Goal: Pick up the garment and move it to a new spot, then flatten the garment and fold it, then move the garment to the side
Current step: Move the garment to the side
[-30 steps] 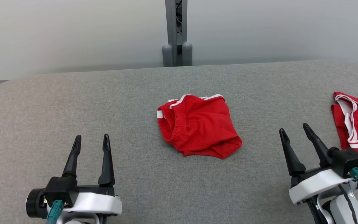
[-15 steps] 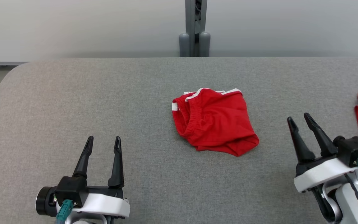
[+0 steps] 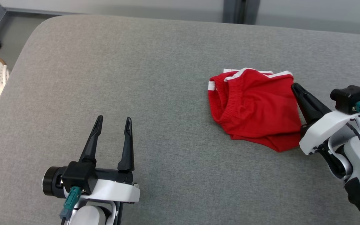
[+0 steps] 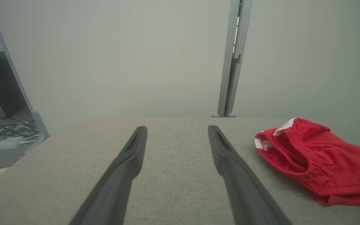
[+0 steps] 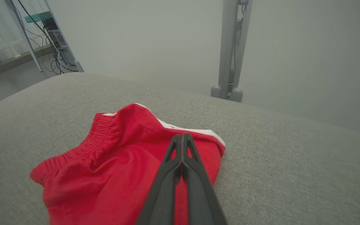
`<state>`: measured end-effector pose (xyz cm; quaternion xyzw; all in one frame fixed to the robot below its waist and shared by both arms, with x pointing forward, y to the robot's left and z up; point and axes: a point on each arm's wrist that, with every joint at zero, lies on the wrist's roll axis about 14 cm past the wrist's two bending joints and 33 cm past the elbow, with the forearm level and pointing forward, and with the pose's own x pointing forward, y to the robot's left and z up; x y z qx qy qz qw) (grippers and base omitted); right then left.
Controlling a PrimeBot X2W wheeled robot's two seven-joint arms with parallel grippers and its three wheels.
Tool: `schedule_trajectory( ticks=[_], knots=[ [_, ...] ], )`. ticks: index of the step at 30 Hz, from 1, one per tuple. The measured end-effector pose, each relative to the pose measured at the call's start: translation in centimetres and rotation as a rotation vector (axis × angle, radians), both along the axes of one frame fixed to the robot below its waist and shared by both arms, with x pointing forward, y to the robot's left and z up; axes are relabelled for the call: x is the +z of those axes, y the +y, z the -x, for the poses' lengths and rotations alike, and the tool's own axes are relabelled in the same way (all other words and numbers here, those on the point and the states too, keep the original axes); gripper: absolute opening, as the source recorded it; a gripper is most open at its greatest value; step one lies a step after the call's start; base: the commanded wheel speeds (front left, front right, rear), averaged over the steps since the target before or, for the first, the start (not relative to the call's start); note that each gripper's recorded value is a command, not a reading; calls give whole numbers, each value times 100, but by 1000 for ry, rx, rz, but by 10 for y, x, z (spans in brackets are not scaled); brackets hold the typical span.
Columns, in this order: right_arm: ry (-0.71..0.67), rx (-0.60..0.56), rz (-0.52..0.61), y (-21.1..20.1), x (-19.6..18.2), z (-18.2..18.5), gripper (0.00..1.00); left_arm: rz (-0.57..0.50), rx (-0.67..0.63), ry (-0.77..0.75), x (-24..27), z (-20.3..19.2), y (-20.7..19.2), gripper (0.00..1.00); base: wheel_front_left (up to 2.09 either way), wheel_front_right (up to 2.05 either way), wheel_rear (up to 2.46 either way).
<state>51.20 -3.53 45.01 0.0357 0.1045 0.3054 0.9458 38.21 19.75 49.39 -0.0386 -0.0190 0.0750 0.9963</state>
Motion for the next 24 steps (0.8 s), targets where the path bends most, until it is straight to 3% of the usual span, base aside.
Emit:
schedule_trajectory(
  ticks=[7,14,24],
  knots=[
    [94,69,76,18,-37,-23,0,-4,72,43,-10,9,18,100,0,0,0],
    [107,76,72,31,-48,-49,0,-9,113,80,-19,17,26,100,0,0,0],
    [144,84,81,40,-63,-55,0,-16,124,93,-22,16,28,100,0,0,0]
  ],
)
